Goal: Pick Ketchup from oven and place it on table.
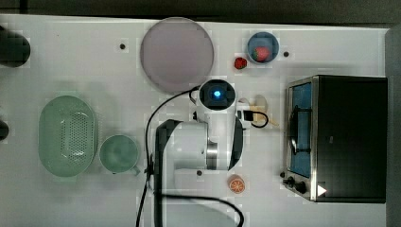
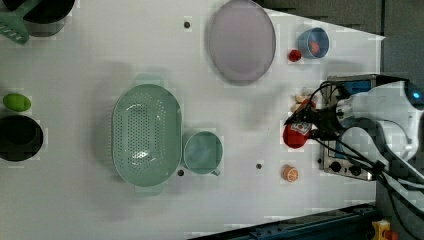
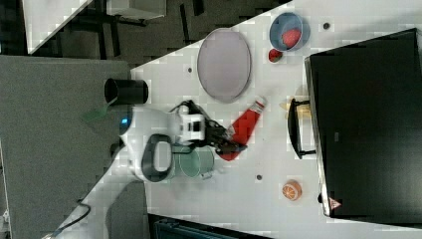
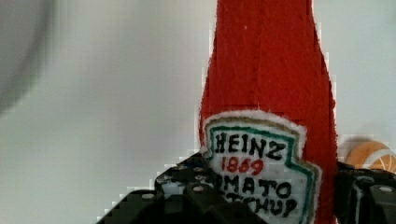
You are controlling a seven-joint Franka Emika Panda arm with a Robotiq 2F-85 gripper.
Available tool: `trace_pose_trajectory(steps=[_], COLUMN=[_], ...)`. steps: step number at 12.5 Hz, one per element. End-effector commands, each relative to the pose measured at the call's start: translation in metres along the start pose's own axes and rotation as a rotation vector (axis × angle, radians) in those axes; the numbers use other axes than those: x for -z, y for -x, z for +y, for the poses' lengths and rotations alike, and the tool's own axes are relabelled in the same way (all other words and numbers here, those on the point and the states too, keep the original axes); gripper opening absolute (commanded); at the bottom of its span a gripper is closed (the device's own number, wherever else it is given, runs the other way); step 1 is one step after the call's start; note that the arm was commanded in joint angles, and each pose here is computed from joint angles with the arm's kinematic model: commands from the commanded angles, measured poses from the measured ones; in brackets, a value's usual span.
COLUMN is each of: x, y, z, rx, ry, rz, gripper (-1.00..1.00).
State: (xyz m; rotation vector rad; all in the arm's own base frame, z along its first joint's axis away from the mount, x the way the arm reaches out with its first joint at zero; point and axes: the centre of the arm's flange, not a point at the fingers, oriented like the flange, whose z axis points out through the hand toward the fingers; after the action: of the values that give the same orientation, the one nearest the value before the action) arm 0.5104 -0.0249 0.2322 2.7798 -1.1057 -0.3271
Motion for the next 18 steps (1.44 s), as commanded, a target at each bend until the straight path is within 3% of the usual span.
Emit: trace_pose_trajectory(steps=[1, 4, 9, 13, 16, 18], x=[0.006, -0.024, 0.026, 0.163, 0.275, 0.323], y=[-0.002, -0.005, -0.013, -0.015, -0.006, -0.001], z=[-0.012, -0.016, -0.016, 0.01, 0.029, 0.036], rx=[-0.021, -0.023, -0.034, -0.064, -0.066, -0.065], ry=[-0.052, -0.038, -0.097, -0.177, -0.268, -0.29], rz=[0.065, 0.06, 0.106, 0.143, 0.223, 0.246], gripper=[0.33, 1.0, 1.0, 1.0, 1.0, 1.0])
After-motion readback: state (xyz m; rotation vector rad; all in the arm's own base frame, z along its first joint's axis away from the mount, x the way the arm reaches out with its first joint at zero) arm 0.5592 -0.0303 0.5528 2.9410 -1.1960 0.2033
